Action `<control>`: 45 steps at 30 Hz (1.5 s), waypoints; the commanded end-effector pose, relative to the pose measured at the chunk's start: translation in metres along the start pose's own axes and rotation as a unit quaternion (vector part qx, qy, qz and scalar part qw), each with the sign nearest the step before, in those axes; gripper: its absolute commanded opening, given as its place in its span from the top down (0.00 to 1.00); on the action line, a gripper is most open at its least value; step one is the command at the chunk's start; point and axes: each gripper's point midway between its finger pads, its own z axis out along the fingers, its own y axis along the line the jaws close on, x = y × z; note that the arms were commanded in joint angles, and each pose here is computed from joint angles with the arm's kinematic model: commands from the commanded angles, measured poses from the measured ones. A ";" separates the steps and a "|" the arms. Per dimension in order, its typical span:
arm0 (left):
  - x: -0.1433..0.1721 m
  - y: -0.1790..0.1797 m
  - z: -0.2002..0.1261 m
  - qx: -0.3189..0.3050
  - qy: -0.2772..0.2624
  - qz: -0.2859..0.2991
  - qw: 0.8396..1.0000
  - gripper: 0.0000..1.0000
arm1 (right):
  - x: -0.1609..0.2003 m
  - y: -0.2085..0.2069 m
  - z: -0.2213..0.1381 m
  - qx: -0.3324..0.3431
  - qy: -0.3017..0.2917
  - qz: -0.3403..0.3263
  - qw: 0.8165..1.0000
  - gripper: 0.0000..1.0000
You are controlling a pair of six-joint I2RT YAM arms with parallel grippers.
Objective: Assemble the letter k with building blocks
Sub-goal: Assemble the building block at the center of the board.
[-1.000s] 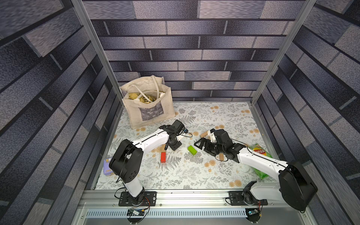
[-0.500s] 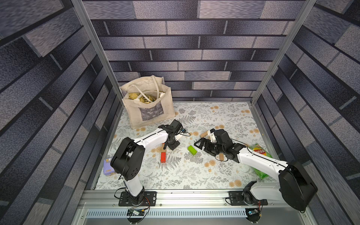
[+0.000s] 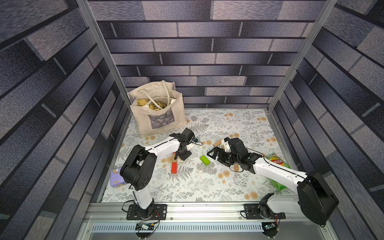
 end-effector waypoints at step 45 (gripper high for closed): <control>0.013 0.014 0.011 -0.032 0.030 0.012 0.999 0.59 | 0.001 0.000 -0.001 0.012 0.003 -0.013 1.000 0.00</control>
